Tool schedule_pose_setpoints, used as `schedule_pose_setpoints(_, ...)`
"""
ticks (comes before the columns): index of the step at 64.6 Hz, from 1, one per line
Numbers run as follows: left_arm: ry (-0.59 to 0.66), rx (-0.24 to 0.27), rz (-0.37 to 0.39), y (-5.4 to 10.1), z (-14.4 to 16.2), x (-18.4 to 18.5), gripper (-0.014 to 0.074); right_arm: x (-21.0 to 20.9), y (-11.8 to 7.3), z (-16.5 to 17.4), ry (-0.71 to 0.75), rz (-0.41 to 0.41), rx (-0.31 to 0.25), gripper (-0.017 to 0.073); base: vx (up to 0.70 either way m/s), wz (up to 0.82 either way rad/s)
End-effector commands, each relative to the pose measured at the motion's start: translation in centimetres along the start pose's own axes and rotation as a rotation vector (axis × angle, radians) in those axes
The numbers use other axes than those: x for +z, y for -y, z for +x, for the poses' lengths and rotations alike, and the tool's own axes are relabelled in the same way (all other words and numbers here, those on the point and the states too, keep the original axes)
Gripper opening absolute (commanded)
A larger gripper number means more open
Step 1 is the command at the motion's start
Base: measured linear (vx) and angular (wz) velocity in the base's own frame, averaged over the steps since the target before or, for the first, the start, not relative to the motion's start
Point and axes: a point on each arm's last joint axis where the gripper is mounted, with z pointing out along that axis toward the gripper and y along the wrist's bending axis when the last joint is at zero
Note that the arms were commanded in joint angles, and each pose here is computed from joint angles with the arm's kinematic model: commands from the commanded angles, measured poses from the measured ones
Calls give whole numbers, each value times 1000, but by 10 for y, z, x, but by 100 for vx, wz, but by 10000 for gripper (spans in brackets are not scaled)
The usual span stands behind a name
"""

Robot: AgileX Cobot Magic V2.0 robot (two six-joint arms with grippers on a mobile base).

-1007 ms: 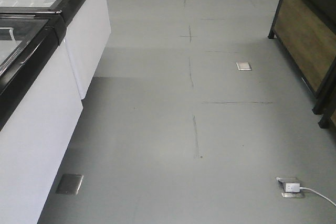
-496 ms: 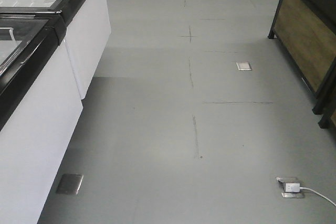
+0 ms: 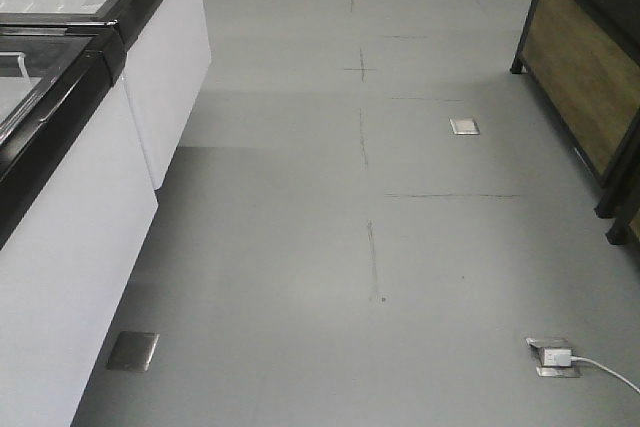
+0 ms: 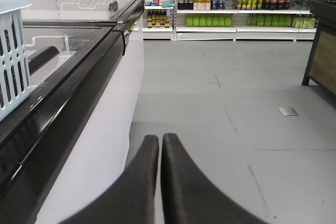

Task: Left arm holds basket, right arm returns cookies

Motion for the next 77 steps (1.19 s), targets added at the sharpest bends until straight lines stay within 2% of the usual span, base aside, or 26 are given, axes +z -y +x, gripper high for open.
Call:
schedule_pose_setpoints(1,169,-3,13,2,-23,-5,-7,-1,0,-6,83,-2,-11,-8,0,0)
schedule_pose_setpoints(12,365,-12,28,3,-49,-12,-7,-1,0,-6,83,-2,-11,-8,0,0)
schedule_pose_setpoints(22,402,9,26,5,-81,-20,-7,-1,0,-6,83,-2,-11,-8,0,0)
schedule_pose_setpoints(35,245,80,8,7,-114,-11,-7,-1,0,-6,83,-2,-11,-8,0,0)
schedule_pose_setpoints(42,165,73,7,8,-124,-2,-7,-1,0,-6,83,-2,-11,-8,0,0)
schedule_pose_setpoints(53,79,73,5,8,-121,9,-7,-1,0,-6,83,-2,-11,-8,0,0)
schedule_pose_setpoints(67,73,69,5,8,-121,11,-7,-1,0,-6,83,-2,-11,-8,0,0)
schedule_pose_setpoints(71,44,55,4,8,-118,11,-6,-1,0,-6,83,-2,-11,-8,0,0)
schedule_pose_setpoints(77,-3,63,3,7,-114,11,-2,-1,0,-6,83,-2,-11,-8,0,0)
